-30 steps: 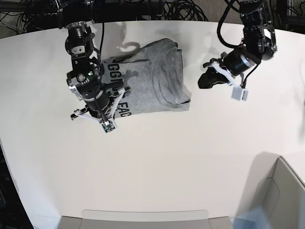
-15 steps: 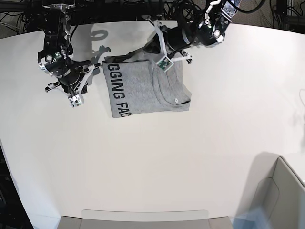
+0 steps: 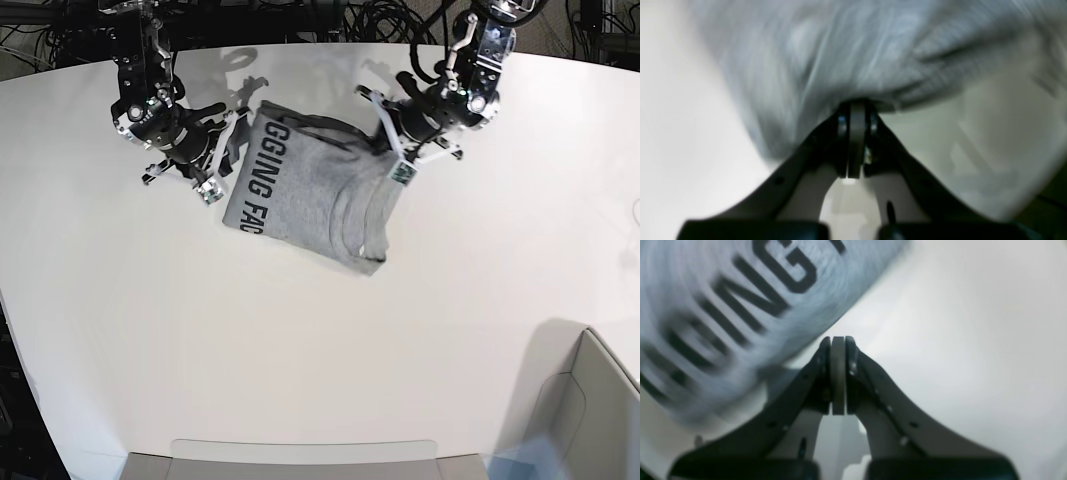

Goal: Fold the T-shirt properly
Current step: 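Grasp the folded shirt's sides with both grippers and rotate it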

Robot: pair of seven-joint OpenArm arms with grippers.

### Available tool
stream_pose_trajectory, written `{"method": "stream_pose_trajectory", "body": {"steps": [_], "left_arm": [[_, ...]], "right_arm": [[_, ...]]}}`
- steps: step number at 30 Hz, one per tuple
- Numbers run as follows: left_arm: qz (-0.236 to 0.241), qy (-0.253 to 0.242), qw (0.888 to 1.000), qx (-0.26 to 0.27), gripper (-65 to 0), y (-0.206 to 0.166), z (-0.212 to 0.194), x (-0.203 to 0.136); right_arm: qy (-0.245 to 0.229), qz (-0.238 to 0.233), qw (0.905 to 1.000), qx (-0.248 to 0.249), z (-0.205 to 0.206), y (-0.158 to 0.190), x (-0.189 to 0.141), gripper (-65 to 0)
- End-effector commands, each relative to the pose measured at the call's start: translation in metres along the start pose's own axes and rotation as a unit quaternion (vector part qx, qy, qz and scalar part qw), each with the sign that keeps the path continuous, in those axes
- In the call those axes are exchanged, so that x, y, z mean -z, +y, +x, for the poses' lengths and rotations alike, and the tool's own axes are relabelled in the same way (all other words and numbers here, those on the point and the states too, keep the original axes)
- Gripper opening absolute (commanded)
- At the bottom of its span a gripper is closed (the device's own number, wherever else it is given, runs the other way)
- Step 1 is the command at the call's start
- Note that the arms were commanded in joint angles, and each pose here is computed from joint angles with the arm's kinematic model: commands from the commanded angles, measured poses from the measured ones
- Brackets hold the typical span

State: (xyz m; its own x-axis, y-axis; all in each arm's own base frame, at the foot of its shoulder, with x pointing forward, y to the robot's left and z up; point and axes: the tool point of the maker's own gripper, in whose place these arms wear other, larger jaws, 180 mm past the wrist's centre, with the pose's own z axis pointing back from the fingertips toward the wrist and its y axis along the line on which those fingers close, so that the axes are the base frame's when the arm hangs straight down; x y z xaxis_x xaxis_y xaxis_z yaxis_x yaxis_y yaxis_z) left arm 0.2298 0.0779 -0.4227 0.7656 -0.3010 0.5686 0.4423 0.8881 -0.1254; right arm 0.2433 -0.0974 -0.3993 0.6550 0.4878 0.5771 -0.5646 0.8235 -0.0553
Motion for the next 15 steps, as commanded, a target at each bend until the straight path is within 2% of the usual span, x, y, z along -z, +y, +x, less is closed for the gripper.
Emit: {"method": "stream_pose_trajectory", "body": {"steps": [1,7,10,15], "left_arm": [[0.018,-0.021,1.000,-0.003,-65.0,0.016,0.013,-0.003],[0.070,-0.053,0.996,-0.032,-65.0,0.074,0.052,0.003],[0.090,-0.090,0.991,-0.042,-65.0,0.092,0.079,-0.009],[0.129,-0.178,0.972,-0.080,-65.0,0.113,0.116,-0.052]], "right_arm": [[-0.017,0.010,0.9998,-0.007,0.008,0.007,-0.002,-65.0],[-0.023,0.016,0.9995,-0.015,0.006,0.018,-0.013,-65.0],[-0.037,-0.007,0.9991,-0.019,0.011,0.006,-0.029,-65.0],[-0.057,-0.079,0.9951,0.011,0.014,-0.042,-0.055,-65.0]]}}
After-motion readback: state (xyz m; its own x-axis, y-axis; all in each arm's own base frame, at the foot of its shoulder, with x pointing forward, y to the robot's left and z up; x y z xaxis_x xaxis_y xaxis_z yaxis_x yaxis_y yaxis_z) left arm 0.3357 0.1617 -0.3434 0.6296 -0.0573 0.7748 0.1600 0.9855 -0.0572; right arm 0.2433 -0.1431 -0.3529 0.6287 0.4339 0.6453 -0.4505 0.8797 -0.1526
